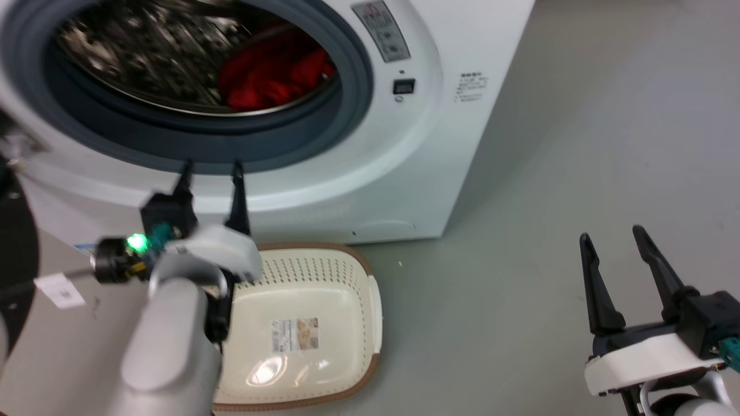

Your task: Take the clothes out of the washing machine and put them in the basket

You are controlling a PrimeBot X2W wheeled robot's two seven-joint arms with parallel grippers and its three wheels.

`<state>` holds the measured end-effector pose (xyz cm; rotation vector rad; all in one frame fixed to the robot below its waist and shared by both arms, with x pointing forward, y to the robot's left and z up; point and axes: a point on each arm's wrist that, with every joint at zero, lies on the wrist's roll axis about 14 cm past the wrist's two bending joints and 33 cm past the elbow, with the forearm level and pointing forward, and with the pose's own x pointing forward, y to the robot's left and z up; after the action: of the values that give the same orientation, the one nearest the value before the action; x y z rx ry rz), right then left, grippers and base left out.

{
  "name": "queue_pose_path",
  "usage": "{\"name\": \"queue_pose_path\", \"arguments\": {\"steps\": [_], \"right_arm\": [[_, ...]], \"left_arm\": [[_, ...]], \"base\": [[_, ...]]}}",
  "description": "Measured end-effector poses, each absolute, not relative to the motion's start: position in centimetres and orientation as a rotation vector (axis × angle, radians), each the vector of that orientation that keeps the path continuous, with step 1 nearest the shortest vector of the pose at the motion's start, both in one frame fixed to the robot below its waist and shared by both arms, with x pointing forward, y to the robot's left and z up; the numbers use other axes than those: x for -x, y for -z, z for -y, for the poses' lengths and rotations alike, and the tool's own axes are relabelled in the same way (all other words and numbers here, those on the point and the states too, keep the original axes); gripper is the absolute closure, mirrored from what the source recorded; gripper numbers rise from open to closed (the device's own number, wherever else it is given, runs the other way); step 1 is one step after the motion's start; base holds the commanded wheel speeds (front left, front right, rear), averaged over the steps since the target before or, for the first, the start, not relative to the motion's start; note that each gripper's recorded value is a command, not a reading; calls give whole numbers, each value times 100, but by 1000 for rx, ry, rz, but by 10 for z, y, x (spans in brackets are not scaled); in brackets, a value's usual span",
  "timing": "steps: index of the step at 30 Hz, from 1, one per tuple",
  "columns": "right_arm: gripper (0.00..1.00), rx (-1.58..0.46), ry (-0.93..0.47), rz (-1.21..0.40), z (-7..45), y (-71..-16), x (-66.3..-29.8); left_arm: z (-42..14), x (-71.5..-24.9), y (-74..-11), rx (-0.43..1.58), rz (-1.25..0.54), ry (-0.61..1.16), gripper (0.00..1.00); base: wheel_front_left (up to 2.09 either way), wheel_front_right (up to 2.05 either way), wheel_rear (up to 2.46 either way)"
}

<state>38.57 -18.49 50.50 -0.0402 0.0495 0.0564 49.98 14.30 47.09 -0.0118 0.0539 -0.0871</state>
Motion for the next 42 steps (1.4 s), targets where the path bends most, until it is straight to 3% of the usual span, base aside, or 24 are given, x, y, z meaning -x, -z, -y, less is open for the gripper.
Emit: {"name": "queue_pose_path", "arguments": {"steps": [13, 26, 42], "right_arm": [[0, 8, 39, -128, 217, -459, -403], [0, -17, 114, -219, 239, -418, -398], [0, -43, 147, -340, 243, -374, -386]], "left_arm": [[-148, -620, -436, -31, -156, 113, 0], [-130, -706, -389, -89, -371, 173, 0], [-116, -745, -321, -163, -669, 177, 0]], "base": [[0, 0, 0], [0, 0, 0], [0, 0, 0]]}}
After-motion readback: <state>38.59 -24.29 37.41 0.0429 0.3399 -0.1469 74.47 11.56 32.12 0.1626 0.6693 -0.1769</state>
